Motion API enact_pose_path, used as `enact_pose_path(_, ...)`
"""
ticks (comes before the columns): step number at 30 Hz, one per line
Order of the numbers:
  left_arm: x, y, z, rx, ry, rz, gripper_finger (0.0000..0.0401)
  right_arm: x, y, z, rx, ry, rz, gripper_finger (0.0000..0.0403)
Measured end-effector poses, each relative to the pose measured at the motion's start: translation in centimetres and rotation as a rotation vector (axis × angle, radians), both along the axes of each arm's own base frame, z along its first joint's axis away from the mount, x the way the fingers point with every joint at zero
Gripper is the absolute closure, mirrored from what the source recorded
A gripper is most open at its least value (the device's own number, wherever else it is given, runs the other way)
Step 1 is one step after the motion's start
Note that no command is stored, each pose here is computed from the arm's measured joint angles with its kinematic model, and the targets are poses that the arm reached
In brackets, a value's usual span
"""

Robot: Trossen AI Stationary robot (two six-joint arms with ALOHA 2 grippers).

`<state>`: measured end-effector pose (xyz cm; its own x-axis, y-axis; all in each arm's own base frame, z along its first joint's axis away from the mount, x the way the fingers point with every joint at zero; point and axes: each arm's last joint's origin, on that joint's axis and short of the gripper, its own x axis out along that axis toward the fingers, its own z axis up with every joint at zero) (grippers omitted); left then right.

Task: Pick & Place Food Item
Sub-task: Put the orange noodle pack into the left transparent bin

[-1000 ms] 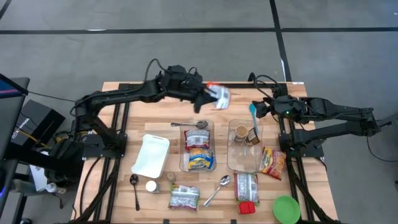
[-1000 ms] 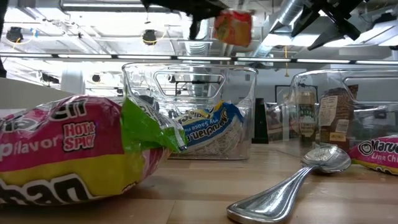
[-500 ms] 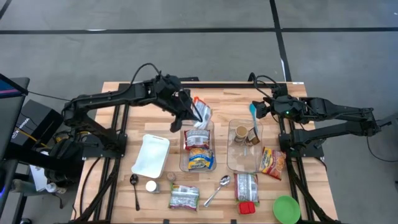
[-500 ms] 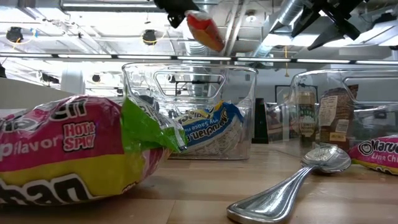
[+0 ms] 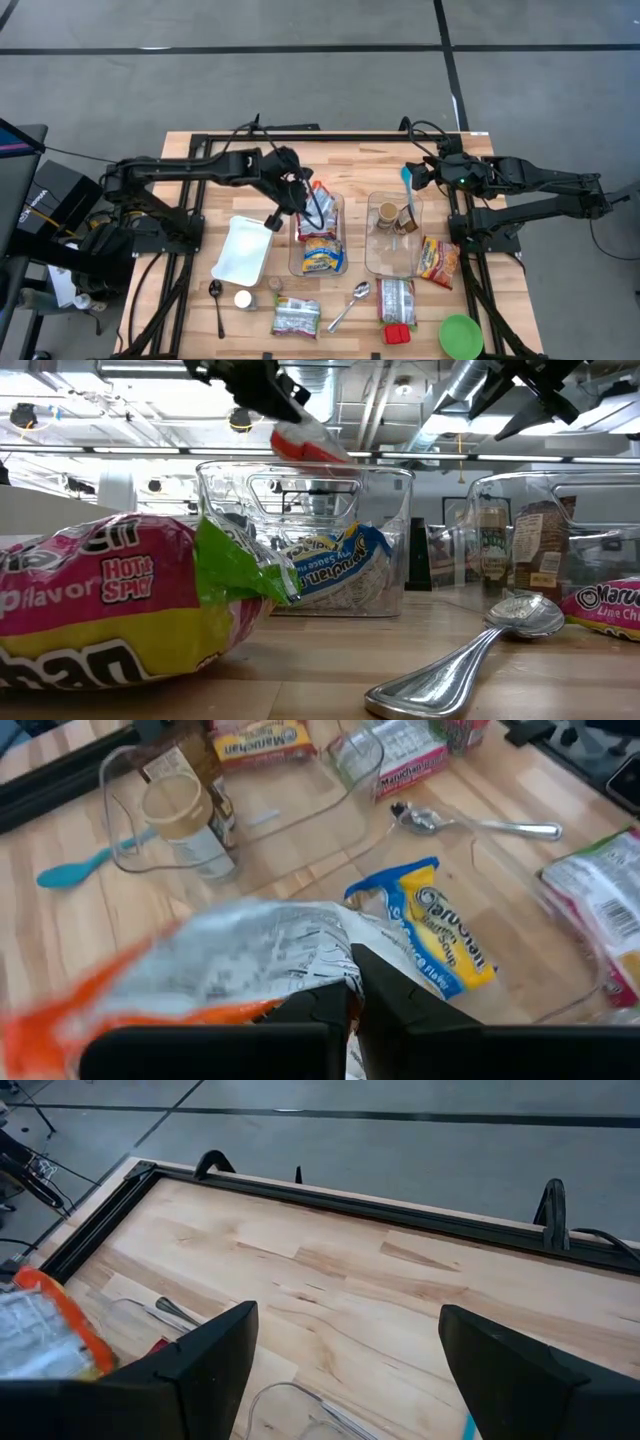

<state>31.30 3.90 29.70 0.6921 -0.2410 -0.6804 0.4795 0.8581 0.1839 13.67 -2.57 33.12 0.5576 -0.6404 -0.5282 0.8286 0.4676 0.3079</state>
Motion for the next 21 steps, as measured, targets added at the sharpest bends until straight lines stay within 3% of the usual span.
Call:
enact_pose_path(4, 0.0, 0.0, -1.4, 0.002, -0.004, -0.005, 0.0398, 0.0, 0.0, 0.0, 0.0, 0.0, 0.0, 0.0098)
enact_pose_path(8, -0.2, -0.4, -2.8, 0.016, -0.016, -0.095, 0.0398, 0.0, 0.0, 0.0, 0.002, -0.002, -0.001, 0.0098)
enact_pose_path(21, 0.0, -0.7, -5.6, 0.002, -0.034, -0.133, 0.0398, 0.0, 0.0, 0.0, 0.015, -0.017, -0.014, 0.0098)
